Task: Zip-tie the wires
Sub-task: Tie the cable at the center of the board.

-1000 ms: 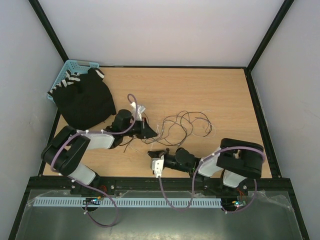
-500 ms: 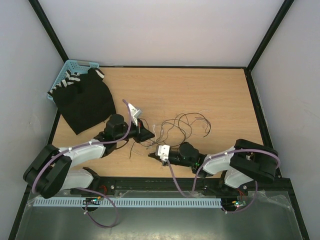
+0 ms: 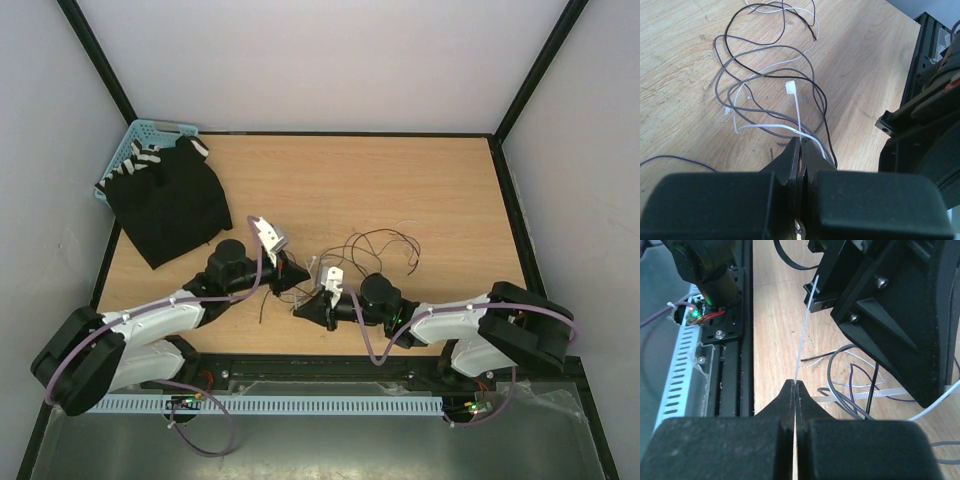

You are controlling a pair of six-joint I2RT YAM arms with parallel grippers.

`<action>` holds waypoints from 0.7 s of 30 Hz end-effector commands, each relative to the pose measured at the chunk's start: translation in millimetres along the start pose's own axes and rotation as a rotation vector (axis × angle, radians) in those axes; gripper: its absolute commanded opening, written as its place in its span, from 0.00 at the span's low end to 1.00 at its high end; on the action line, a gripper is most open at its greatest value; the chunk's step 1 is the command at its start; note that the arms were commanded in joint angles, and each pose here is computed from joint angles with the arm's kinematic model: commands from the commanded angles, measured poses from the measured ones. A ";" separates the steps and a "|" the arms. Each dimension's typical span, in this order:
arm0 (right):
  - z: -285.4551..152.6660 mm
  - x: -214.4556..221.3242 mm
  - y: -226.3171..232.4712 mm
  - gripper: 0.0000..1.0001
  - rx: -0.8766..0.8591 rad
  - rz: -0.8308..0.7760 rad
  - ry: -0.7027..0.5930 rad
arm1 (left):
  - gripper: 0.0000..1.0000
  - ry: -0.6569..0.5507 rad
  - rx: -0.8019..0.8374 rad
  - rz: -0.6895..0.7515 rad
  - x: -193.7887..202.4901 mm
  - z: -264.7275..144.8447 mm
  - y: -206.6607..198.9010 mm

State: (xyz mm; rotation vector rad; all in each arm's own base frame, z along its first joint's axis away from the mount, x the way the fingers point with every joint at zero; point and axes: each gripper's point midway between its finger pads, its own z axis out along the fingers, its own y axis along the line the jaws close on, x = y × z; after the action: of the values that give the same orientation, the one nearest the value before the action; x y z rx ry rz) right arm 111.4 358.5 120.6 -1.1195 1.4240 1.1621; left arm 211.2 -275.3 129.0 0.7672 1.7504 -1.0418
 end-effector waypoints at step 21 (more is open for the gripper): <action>2.1 -31.2 23.8 0.00 -0.118 0.228 0.041 | 0.00 -0.180 -0.006 0.306 -35.4 -15.6 -12.0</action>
State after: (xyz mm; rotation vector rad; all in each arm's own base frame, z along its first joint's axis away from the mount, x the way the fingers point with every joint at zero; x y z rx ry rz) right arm 101.4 363.1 139.1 -1.0692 1.5602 1.3313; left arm 199.3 -270.8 149.3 0.8913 1.5426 -0.9379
